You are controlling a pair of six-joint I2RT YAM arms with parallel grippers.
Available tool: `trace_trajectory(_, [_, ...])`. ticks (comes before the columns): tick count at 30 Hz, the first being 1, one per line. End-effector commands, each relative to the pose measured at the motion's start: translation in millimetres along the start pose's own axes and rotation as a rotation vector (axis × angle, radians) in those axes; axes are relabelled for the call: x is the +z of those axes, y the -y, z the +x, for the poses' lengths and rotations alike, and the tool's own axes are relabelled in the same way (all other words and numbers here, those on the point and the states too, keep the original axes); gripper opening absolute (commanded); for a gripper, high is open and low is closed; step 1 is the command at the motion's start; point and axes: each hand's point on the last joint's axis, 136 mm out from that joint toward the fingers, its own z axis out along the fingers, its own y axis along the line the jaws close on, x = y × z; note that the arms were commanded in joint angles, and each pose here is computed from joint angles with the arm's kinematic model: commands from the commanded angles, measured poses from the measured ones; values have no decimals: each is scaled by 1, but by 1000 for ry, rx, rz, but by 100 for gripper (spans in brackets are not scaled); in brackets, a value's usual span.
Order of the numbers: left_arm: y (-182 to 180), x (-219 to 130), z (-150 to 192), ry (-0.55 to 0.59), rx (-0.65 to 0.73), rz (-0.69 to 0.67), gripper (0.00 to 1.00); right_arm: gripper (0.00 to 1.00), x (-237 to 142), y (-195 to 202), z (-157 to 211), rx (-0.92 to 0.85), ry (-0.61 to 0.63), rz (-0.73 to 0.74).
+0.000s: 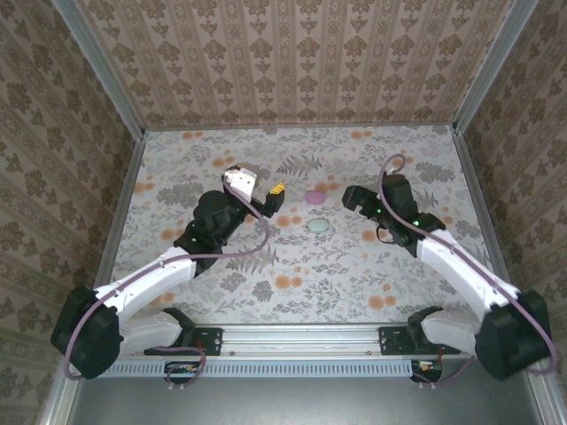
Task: Insert the wireless bluetooth earbuds into the charging case
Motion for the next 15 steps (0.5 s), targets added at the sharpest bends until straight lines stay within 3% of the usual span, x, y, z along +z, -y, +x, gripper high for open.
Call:
trace_trajectory(1, [-33,-7,18,-56,-13,-152,100,100,-23,57,-32,-202,225,292])
trace_trajectory(5, [-76,-18,42,-132,-36,-296,100,100,-21,93,-41,-307,339,411])
trace_trajectory(11, [-160,-63,80,-220,-130,-589,100,100,28,118,-19,-351,214,369])
trace_trajectory(15, [-192,-93,102,-287,-143,-712,100,100,59,112,-13,-400,224,267])
